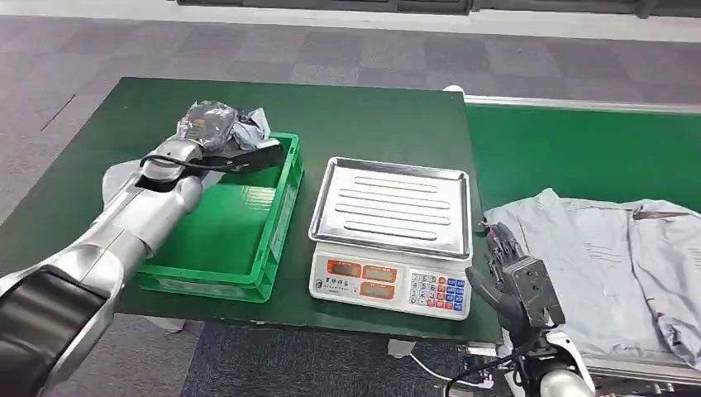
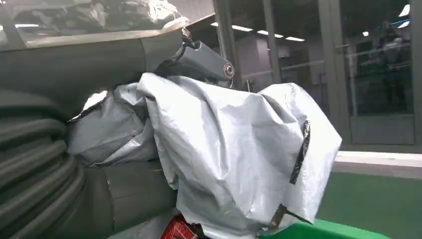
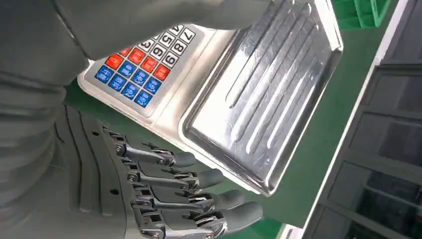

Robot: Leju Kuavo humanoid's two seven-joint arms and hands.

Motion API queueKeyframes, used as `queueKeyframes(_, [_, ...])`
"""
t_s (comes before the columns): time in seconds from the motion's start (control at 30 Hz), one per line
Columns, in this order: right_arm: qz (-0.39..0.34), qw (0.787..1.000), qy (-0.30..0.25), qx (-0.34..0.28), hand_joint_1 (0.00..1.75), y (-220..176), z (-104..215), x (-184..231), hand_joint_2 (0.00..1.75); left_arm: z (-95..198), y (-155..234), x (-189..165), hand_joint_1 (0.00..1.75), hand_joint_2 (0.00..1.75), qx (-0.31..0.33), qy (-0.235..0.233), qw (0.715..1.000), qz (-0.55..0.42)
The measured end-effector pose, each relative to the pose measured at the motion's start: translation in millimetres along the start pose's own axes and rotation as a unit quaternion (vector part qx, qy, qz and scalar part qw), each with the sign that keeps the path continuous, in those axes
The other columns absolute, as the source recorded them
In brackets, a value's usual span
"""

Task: Moved the parcel from conveyor to table for the left to box.

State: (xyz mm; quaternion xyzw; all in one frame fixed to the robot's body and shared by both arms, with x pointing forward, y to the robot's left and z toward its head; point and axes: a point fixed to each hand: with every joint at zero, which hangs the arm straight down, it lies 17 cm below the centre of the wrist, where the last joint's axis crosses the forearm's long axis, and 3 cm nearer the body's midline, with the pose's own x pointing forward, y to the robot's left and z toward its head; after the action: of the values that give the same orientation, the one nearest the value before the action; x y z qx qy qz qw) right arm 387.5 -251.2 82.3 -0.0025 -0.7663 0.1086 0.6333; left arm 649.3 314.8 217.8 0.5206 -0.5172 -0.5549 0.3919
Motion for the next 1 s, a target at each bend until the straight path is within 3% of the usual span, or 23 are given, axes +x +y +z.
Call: queueKeyframes(1.0, [-0.011, 1.0, -0.002, -0.014, 0.0, 6, -2, 2, 1.75, 19, -28, -6, 1.75, 1.75, 0.01, 0.021, 0.998, 0.052])
